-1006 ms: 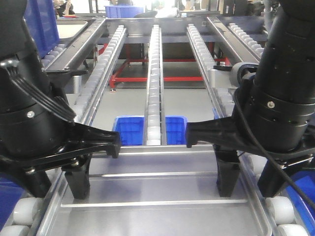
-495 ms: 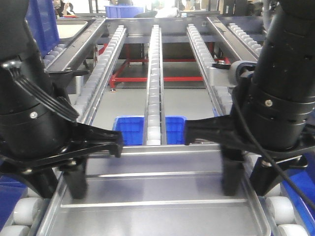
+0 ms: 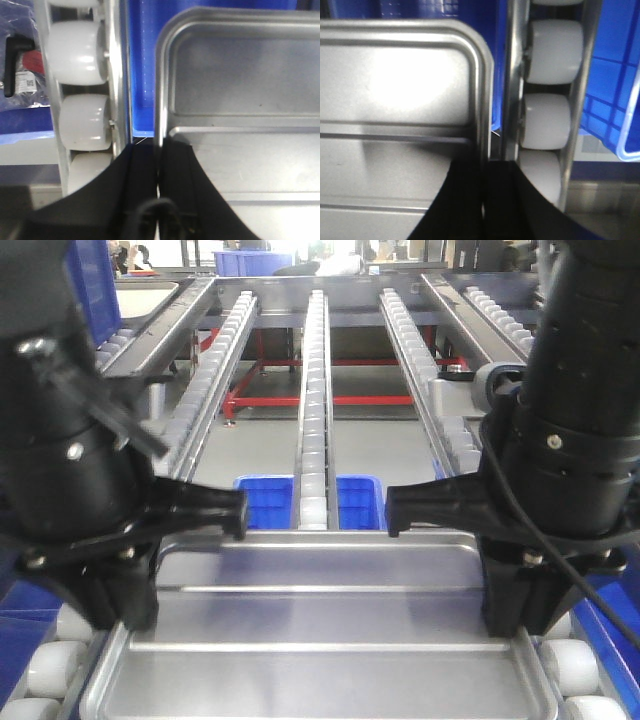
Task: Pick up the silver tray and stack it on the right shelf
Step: 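Close both grippers on the silver tray's side rims, then lift the silver tray off the rollers with both grippers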
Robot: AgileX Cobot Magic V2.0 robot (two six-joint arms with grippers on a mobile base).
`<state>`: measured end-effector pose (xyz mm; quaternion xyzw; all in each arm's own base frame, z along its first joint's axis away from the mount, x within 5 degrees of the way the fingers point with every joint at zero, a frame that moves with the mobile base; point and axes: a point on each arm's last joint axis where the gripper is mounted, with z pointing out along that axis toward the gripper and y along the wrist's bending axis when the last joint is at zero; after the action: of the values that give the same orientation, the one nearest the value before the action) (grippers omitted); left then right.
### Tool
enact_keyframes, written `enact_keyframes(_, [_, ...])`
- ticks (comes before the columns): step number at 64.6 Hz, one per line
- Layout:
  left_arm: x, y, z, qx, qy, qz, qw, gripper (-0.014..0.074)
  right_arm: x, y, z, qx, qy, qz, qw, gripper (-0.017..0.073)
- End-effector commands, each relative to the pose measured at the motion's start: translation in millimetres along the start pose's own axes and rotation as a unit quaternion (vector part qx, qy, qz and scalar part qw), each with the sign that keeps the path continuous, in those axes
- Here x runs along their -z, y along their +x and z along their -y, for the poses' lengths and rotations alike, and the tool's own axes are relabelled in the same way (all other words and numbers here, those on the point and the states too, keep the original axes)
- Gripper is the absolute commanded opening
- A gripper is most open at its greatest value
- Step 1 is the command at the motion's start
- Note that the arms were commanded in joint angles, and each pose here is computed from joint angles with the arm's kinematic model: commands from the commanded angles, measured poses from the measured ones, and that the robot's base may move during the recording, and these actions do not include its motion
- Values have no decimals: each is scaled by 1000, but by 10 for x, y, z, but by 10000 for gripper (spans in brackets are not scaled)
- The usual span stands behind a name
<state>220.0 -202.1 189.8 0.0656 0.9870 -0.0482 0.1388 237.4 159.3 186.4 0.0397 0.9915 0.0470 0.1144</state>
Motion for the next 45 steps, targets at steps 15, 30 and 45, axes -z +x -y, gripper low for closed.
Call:
enact_keyframes(15, [652,-103,25,15,37,41,998,-92,626,-154,-93,-24,-57,57,996,53])
enact_keyframes(30, [841,148,17,26,56,34,997,-92,802,131,-53,-58,-78,56,994,53])
enact_keyframes(45, [887,567,-15,35,41,20,998,-92,838,623,14,-74,-91,47,992,60])
